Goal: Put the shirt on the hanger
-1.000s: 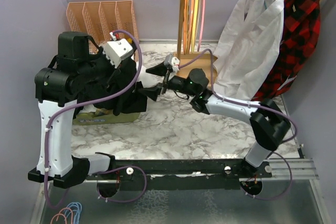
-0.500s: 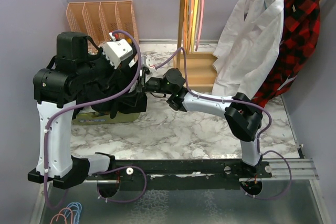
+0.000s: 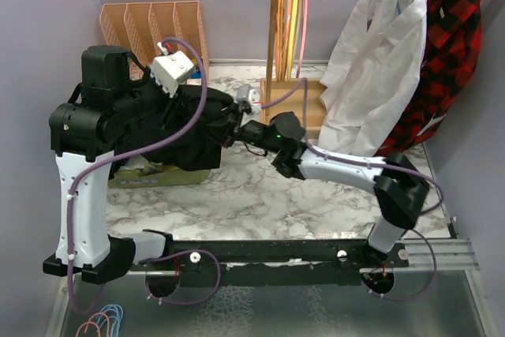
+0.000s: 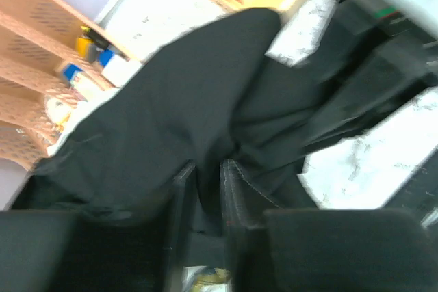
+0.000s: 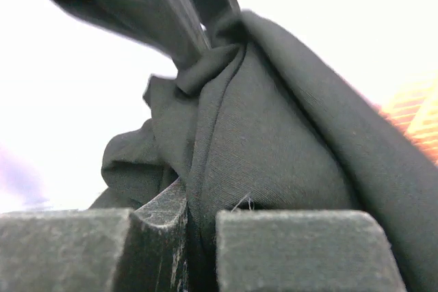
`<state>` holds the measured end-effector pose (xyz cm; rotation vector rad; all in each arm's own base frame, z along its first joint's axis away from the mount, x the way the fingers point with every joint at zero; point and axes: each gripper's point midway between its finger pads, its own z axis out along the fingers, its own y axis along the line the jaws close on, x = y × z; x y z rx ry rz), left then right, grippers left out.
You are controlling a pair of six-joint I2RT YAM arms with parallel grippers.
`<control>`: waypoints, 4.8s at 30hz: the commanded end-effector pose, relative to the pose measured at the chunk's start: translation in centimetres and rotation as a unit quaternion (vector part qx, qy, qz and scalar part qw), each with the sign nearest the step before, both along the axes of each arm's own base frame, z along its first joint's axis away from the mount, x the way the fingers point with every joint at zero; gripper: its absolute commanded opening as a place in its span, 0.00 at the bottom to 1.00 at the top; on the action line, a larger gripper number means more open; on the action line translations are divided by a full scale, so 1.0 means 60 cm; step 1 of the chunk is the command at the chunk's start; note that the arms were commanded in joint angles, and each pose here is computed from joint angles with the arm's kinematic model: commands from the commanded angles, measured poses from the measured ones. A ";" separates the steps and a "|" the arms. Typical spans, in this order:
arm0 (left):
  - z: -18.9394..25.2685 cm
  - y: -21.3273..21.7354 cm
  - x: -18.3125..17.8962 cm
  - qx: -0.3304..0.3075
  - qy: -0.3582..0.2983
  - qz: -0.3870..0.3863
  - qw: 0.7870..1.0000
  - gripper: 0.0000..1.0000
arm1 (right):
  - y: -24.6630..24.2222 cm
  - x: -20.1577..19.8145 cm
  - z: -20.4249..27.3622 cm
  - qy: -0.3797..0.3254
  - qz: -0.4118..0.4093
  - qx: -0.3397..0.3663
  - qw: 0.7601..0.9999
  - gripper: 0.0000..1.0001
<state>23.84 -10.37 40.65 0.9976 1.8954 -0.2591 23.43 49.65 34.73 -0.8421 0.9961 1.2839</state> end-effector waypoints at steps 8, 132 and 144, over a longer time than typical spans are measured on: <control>0.052 0.118 0.094 -0.048 -0.061 0.236 0.969 0.84 | -0.226 -0.005 0.116 -0.038 -0.216 0.040 0.975 0.01; -0.049 -0.059 0.027 -0.096 0.090 -0.155 0.979 0.90 | -0.294 -0.033 0.048 0.145 -0.272 -0.195 0.931 0.01; -0.209 -0.191 0.084 0.002 0.105 -0.240 0.965 0.89 | -0.441 -0.164 -0.104 0.314 -0.235 -0.251 0.885 0.01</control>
